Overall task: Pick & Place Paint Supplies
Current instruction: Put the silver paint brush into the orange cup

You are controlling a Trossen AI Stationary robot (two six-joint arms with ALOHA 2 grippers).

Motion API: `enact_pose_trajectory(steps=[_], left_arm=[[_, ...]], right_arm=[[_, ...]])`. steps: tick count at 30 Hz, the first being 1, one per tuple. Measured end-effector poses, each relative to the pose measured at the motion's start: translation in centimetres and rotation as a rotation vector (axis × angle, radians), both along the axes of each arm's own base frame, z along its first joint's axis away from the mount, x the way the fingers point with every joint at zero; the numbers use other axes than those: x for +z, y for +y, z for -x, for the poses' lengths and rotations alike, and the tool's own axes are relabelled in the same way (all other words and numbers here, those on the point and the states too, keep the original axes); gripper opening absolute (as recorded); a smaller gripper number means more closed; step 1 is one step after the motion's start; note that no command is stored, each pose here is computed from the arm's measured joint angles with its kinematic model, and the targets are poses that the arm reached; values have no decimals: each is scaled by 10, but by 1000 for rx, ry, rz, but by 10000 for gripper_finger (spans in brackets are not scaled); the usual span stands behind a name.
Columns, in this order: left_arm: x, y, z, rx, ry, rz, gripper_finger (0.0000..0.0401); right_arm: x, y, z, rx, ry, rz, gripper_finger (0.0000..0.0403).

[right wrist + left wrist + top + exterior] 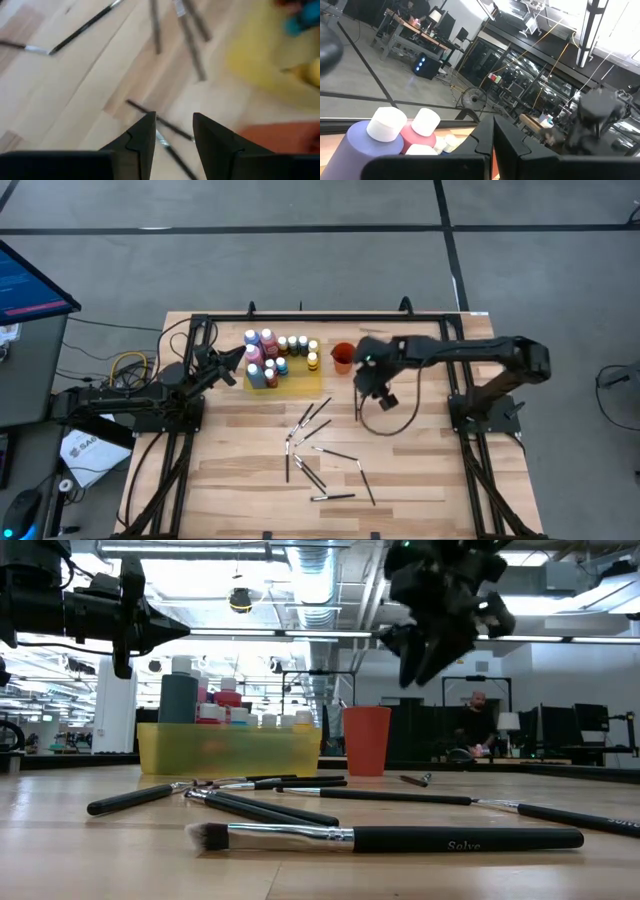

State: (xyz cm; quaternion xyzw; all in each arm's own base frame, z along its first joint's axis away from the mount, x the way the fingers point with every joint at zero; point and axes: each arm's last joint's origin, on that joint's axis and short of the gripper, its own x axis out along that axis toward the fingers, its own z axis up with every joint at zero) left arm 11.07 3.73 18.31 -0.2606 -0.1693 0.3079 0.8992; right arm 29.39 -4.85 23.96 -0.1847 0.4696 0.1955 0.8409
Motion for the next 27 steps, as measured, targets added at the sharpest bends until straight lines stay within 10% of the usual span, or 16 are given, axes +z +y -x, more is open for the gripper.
enact_pose_trajectory(steps=[12, 27], left_arm=[[0, 0, 0, 0, 0, 0, 1], [0, 0, 0, 0, 0, 0, 1]], right_arm=[[-87, 20, -28, 153, 322, 151, 124], [-103, 28, -32, 175, 368, 177, 116]])
